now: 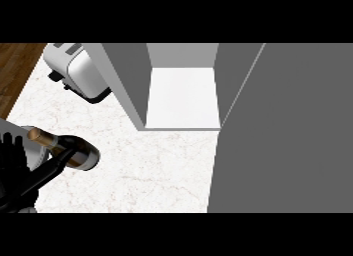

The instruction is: Pick up the wine, place it into the cabinet and close the cabinet

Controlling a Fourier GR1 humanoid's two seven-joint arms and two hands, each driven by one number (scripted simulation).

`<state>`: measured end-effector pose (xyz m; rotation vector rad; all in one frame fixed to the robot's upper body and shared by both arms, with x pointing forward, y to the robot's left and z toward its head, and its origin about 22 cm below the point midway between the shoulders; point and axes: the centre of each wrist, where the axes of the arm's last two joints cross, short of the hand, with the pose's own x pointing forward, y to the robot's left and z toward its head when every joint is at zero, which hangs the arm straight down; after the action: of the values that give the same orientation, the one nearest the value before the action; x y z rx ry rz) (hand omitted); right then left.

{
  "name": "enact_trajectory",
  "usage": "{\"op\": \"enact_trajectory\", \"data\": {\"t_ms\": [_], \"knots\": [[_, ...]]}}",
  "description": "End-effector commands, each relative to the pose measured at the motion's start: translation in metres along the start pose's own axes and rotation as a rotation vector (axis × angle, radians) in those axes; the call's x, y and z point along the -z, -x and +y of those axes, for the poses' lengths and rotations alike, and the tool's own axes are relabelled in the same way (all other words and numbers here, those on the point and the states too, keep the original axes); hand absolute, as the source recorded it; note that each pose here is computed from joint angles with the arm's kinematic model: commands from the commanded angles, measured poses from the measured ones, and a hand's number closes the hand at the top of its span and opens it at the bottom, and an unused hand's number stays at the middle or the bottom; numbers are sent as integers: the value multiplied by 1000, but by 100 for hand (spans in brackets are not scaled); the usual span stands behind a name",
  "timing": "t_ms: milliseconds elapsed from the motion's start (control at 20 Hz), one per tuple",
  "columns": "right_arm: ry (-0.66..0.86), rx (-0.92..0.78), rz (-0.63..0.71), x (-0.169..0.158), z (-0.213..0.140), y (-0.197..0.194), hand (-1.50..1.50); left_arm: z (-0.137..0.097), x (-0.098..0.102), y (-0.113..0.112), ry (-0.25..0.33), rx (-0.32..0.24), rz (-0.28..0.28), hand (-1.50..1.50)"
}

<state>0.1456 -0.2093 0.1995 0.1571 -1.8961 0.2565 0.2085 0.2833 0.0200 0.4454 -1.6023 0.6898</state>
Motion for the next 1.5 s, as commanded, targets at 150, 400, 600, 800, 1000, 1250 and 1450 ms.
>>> {"op": "enact_trajectory", "data": {"t_ms": [150,400,600,800,1000,1250,1450], "knots": [[6,32,-65,-20,0,-9,-150,5,-2,43,30,-4,38,-150],[-11,4,-55,-15,-4,-20,-150,20,1,50,49,-17,21,-150],[-17,21,-53,-14,-2,-18,-150,19,7,67,48,-18,39,-150],[-8,35,-49,-11,2,-29,-150,-6,-14,66,57,-20,33,-150],[-10,24,-47,-14,3,-24,-150,15,-7,74,79,-20,47,-150],[0,8,-52,-18,-8,-23,-150,19,-4,86,59,-14,56,-150],[-15,18,-73,-26,3,-27,-150,21,9,101,61,-11,52,-150]]}}
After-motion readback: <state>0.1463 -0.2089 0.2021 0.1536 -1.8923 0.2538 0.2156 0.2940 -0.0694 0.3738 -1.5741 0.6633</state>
